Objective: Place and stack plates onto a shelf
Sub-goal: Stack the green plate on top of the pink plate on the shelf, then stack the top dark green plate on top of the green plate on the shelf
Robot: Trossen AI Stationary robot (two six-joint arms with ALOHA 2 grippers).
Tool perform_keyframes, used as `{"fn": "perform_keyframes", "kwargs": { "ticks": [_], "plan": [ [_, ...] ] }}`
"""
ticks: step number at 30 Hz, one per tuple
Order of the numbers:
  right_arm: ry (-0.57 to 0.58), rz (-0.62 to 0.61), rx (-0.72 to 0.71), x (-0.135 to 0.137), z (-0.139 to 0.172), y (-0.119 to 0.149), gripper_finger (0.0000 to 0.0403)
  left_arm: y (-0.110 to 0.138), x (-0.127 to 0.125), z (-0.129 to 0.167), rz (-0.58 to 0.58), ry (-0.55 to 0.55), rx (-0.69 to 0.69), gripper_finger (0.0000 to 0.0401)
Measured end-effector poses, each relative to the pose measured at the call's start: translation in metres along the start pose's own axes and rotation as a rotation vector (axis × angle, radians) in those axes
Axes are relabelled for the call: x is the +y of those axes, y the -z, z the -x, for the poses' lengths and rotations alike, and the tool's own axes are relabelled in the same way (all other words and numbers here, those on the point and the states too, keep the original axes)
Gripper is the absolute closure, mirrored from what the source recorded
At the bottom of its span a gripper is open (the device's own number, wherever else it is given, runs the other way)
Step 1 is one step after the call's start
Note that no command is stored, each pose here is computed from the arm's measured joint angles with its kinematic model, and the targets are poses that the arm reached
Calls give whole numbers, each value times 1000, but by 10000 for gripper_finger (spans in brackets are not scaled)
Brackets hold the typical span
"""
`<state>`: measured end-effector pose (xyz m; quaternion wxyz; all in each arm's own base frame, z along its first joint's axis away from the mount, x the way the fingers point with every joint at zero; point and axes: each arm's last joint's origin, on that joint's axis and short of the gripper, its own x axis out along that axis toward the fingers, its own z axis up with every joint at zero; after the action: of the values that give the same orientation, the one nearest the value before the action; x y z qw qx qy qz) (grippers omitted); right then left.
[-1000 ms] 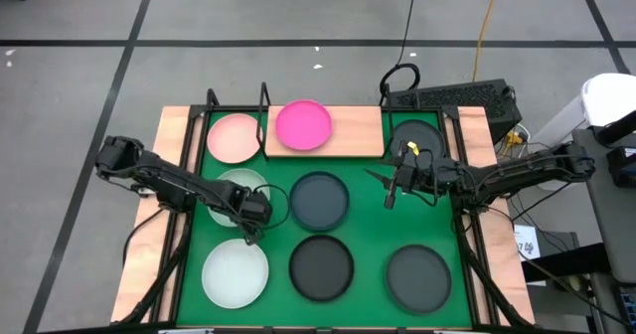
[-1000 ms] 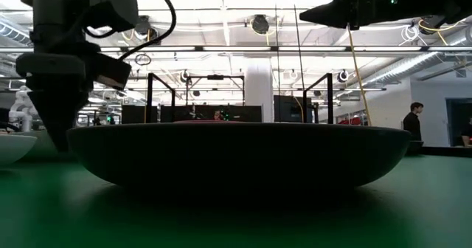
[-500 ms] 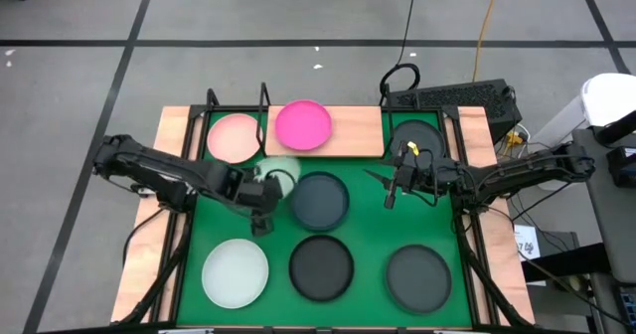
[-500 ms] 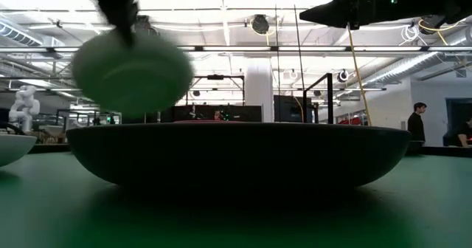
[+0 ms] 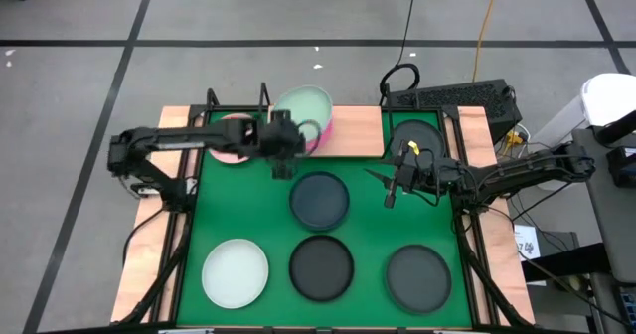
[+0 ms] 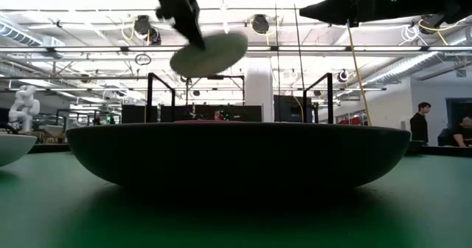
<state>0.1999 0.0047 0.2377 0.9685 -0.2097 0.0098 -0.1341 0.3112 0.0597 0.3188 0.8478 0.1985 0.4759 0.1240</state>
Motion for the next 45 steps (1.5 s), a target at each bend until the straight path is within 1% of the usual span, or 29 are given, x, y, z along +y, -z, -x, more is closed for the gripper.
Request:
{"fn": "perform_keyframes", "kwargs": {
  "ticks": [2,5,8,10,14,16,18,21,25,28,32,34,35,37,38,39,41,43,45],
  "plan": [
    [1,-1,-3,0,0,0,312,7,13,-18,7,-4,57,392],
    [1,-1,-2,0,0,0,312,16,26,-47,-8,-5,140,392],
    [1,-1,-3,0,0,0,312,22,32,-73,-38,1,186,392],
    [1,1,-2,0,0,0,312,23,33,-88,-52,1,198,392],
    [-1,4,2,0,0,0,312,25,26,-111,-84,26,235,390],
    [-1,6,3,0,0,0,312,26,22,-116,-100,57,248,377],
    [-1,6,5,0,0,0,312,27,18,-116,-125,96,252,357],
    [0,10,6,0,0,1,312,22,16,-115,-128,85,225,325],
    [0,10,7,0,0,1,312,20,17,-108,-97,74,212,285],
    [0,10,8,0,0,1,312,21,17,-105,-69,68,218,265],
    [2,9,6,0,0,1,312,19,18,-104,-29,32,217,258],
    [2,-4,7,0,0,1,312,18,19,-104,8,15,208,257],
    [0,-29,12,0,0,1,312,18,20,-104,47,9,207,257],
    [3,-77,18,-1,0,2,312,14,17,-104,175,-1,180,257],
    [8,-99,21,-1,-1,3,312,11,15,-103,212,24,157,257],
    [12,-113,21,-2,-1,3,312,7,14,-98,225,65,135,257],
    [17,-123,22,-4,0,2,312,0,11,-84,226,149,76,256],
    [18,-122,31,-5,1,3,312,-11,12,-66,225,160,-15,256],
    [11,-121,48,-5,1,4,312,-15,9,-48,210,157,-55,256]
  ]
}}
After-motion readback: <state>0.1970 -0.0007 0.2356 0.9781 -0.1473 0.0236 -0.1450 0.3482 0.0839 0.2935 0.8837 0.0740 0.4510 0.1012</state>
